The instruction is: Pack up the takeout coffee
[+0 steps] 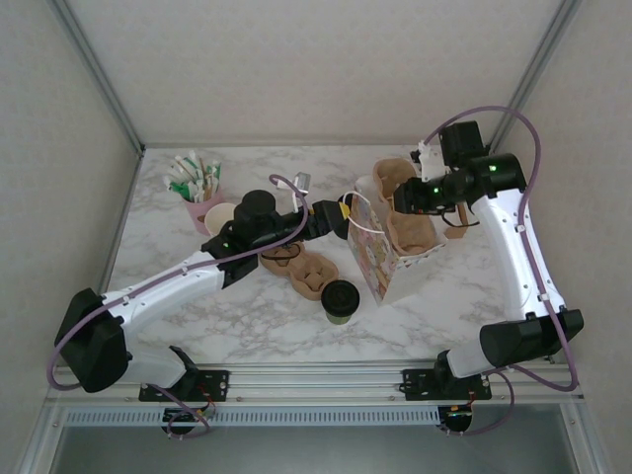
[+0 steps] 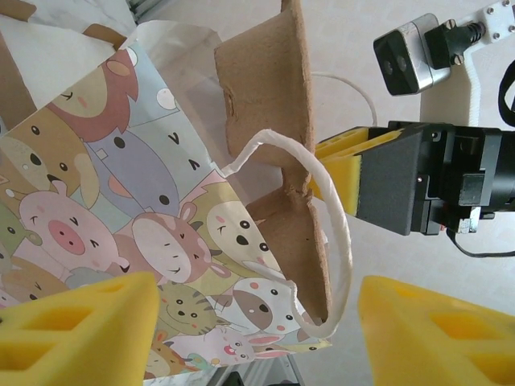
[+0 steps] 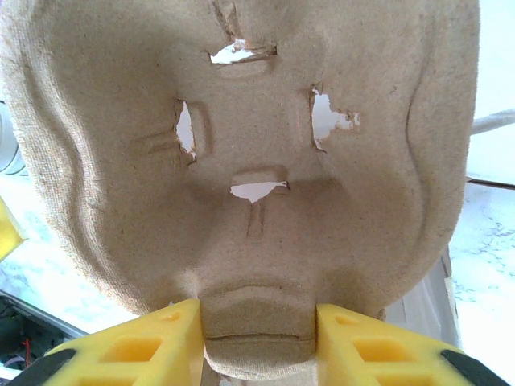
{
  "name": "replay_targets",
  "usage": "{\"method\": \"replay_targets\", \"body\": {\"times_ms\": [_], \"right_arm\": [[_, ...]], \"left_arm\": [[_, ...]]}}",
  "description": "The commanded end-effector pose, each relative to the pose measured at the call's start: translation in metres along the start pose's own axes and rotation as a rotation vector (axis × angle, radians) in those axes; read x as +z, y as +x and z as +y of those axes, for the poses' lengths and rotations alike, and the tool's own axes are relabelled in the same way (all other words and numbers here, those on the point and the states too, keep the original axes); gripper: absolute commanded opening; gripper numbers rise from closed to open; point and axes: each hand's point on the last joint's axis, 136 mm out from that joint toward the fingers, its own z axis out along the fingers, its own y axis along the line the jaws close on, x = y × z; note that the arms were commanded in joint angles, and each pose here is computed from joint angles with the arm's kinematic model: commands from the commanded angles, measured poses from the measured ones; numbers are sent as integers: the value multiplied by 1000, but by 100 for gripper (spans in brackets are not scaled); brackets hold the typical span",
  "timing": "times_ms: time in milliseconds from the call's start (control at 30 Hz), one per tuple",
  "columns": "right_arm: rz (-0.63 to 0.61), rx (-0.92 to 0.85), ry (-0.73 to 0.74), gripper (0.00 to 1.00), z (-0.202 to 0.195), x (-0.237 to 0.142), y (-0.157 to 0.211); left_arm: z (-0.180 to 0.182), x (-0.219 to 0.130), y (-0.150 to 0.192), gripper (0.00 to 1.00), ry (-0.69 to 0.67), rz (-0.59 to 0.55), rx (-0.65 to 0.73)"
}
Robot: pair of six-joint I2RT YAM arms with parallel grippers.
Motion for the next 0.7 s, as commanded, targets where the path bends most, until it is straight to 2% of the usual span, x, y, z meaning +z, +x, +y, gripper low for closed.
{"method": "replay_targets", "body": {"times_ms": [0,133,667], "right_arm": [[3,-34,11,38,3,-2,6],[17,-49,24,37,3,1,8],[73,-74,101,37,-2,17,10]], "left_arm": [[-22,2,-5,64,59,-2,28],[-23,4,-5,61,60,-1,30],[-17,7,-4,61,47,1,27]]}}
